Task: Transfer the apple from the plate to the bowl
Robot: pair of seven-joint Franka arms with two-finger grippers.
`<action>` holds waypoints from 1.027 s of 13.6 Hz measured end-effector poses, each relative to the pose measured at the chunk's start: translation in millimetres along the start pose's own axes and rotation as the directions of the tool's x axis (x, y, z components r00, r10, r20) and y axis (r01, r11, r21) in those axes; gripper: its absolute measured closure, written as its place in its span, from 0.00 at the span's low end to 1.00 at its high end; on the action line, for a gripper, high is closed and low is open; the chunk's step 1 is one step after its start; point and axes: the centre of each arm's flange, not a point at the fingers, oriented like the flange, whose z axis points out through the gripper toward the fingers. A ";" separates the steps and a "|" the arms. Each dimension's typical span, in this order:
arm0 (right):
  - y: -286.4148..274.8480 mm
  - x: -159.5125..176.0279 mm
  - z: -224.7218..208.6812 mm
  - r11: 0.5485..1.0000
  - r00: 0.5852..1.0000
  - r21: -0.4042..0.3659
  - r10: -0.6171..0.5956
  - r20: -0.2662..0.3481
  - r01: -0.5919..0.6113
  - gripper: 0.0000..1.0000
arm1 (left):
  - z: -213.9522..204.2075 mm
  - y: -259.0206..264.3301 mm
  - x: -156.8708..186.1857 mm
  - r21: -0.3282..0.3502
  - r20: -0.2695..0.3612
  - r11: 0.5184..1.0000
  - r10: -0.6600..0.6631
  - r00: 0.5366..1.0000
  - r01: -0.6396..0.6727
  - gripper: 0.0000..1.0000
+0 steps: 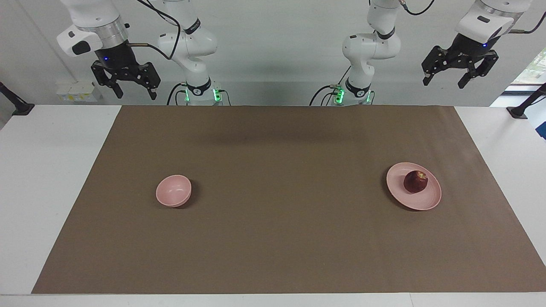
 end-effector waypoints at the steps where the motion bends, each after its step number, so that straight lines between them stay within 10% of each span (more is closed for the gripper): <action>1: 0.0 0.0 0.0 1.000 1.000 0.000 0.000 0.000 0.000 0.00 | 0.1 0.0 0.0 0.000 0.000 1.000 0.000 1.000 0.000 0.00; 14: 0.0 0.0 0.0 1.000 1.000 0.000 0.000 0.000 0.000 0.00 | 0.5 -7.3 -1.2 0.000 0.004 1.000 -0.014 1.000 0.014 0.00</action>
